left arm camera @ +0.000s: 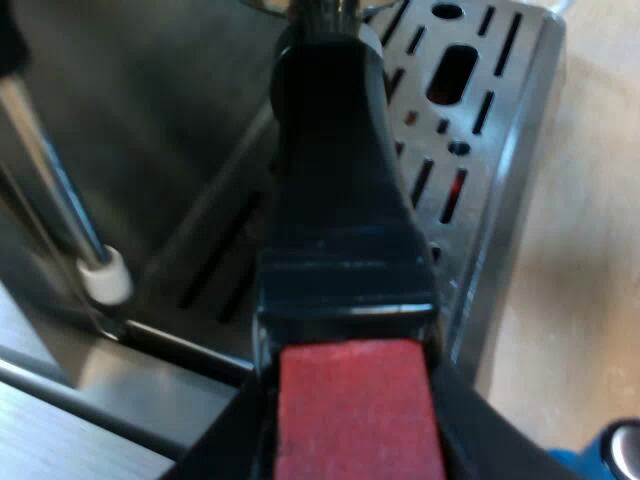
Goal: Put the handle in the coffee machine
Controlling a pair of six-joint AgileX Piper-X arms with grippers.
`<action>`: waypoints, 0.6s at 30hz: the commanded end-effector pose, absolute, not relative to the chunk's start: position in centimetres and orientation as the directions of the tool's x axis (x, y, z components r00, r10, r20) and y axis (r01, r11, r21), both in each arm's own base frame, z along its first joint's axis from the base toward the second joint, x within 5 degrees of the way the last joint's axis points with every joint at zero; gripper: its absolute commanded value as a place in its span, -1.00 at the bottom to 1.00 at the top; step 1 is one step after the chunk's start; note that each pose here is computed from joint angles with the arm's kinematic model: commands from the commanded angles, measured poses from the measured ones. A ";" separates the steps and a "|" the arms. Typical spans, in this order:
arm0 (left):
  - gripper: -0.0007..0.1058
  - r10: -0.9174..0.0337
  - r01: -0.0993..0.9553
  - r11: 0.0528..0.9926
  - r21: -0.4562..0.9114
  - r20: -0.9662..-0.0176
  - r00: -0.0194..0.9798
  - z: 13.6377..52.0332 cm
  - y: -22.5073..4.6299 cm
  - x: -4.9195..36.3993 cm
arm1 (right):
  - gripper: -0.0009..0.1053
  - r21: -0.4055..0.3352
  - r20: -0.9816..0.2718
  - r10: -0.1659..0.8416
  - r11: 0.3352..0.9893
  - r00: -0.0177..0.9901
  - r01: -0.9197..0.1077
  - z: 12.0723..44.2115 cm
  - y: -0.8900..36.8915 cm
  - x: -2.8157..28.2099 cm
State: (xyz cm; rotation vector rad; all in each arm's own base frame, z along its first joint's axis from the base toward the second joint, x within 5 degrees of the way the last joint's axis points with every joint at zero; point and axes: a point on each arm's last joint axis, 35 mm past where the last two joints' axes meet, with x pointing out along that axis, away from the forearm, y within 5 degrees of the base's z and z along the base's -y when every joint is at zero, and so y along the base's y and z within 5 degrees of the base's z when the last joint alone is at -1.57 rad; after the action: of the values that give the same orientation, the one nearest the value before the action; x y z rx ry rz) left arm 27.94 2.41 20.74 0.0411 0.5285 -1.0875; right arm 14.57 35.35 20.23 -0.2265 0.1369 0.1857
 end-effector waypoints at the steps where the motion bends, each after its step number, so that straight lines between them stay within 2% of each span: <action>1: -0.98 -0.853 0.865 0.455 -0.210 -0.381 0.356 21.9 2.3 28.4 | 0.48 -0.212 -0.149 0.162 0.958 0.975 -0.192 20.5 35.4 14.7; 9: -0.98 -0.847 0.883 0.433 -0.180 -0.416 0.330 22.0 1.8 28.3 | 0.48 -0.212 -0.149 0.162 0.958 0.975 -0.192 20.5 35.4 14.7; 18: -0.98 -0.856 0.880 0.430 -0.201 -0.400 0.327 22.3 1.7 28.4 | 0.48 -0.212 -0.149 0.162 0.958 0.975 -0.192 20.5 35.4 14.7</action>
State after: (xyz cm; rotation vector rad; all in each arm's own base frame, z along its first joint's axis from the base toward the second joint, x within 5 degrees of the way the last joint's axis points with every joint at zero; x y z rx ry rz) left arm 28.22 1.84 21.39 0.0661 0.5468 -1.1090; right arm 14.57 35.35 20.23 -0.2265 0.1369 0.1857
